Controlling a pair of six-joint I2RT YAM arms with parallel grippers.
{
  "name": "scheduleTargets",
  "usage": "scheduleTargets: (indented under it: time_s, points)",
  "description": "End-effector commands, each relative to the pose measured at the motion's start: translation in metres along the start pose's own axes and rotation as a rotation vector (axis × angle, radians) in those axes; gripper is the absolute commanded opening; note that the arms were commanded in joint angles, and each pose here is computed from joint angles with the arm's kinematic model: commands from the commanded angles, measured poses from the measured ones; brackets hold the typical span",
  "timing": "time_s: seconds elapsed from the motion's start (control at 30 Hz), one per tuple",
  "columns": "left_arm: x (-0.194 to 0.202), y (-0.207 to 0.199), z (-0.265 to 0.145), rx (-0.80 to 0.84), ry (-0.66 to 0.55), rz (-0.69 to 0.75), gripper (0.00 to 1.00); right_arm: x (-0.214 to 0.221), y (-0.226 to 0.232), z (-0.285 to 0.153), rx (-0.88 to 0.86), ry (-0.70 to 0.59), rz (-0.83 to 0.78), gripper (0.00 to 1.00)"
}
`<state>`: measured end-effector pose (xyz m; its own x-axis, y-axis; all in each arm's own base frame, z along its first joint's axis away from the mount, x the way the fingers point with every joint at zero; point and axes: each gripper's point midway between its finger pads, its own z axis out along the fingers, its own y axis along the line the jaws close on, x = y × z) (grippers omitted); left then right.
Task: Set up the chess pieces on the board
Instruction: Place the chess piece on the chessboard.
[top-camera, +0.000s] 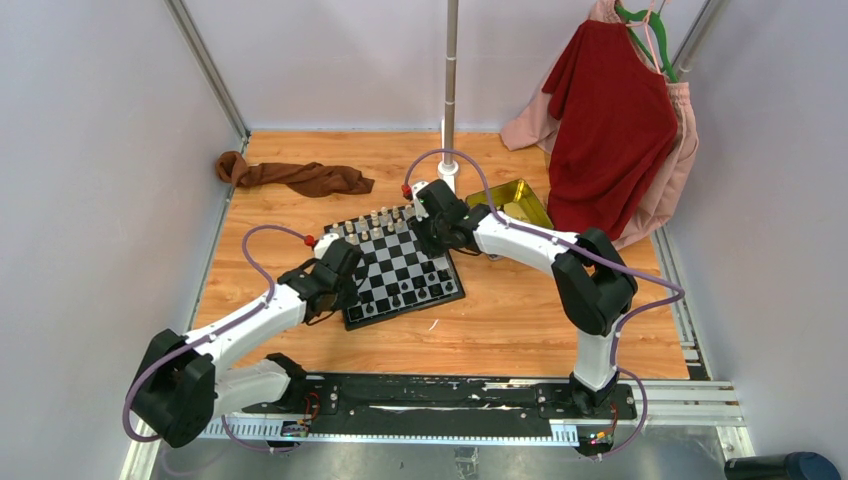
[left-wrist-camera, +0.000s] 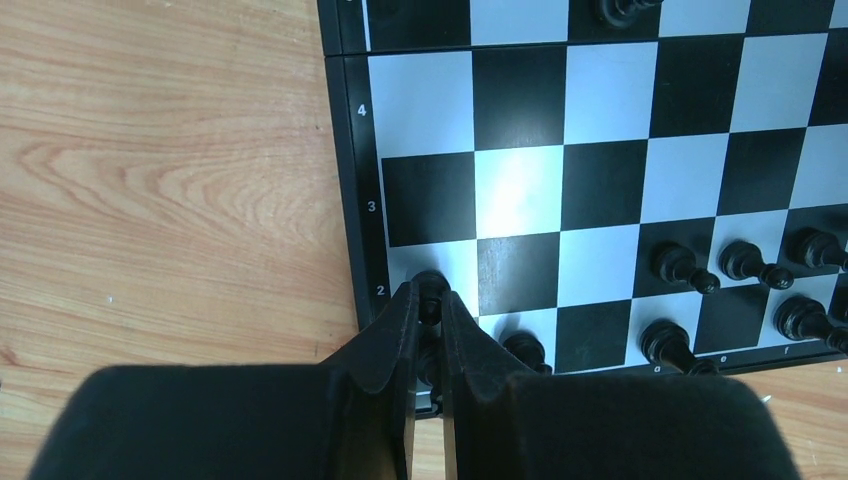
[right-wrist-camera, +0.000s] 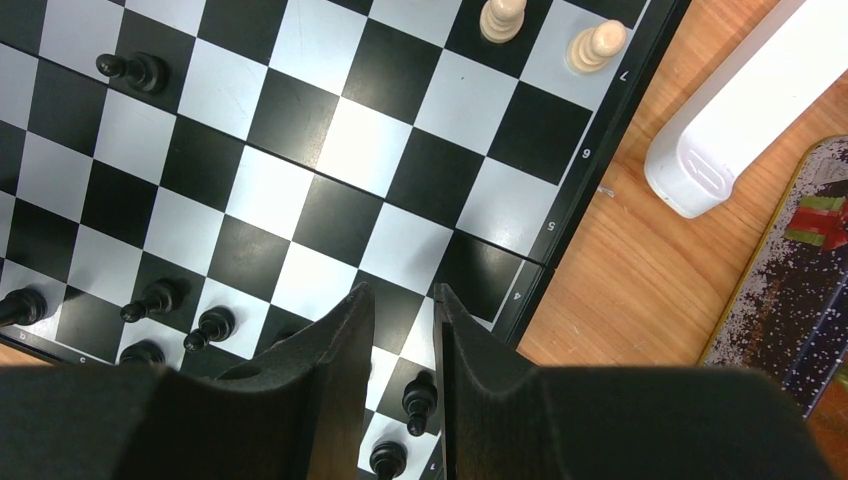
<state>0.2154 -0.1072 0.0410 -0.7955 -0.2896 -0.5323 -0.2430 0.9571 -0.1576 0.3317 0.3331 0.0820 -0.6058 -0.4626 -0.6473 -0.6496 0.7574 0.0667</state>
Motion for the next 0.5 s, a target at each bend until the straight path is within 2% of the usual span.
scheduleTargets:
  time_s: [0.0, 0.13, 0.33, 0.47]
  points:
    - [0.0079, 0.0061, 0.0048, -0.035, 0.028, 0.023, 0.00, 0.0010, 0.0056, 0.0009, -0.010, 0.017, 0.010, 0.33]
    - [0.0089, 0.0069, 0.0050, -0.038, 0.031, 0.024, 0.00, 0.0030, 0.0050, 0.0012, -0.008, 0.021, 0.009, 0.33]
    - [0.0080, 0.0067, 0.0024, -0.035, 0.031, 0.024, 0.14, 0.0011, 0.0063, 0.0020, -0.012, 0.018, 0.006, 0.33]
    - [0.0081, 0.0075, 0.0017, -0.037, 0.030, 0.024, 0.20, -0.0002, 0.0065, 0.0022, -0.016, 0.016, 0.007, 0.33]
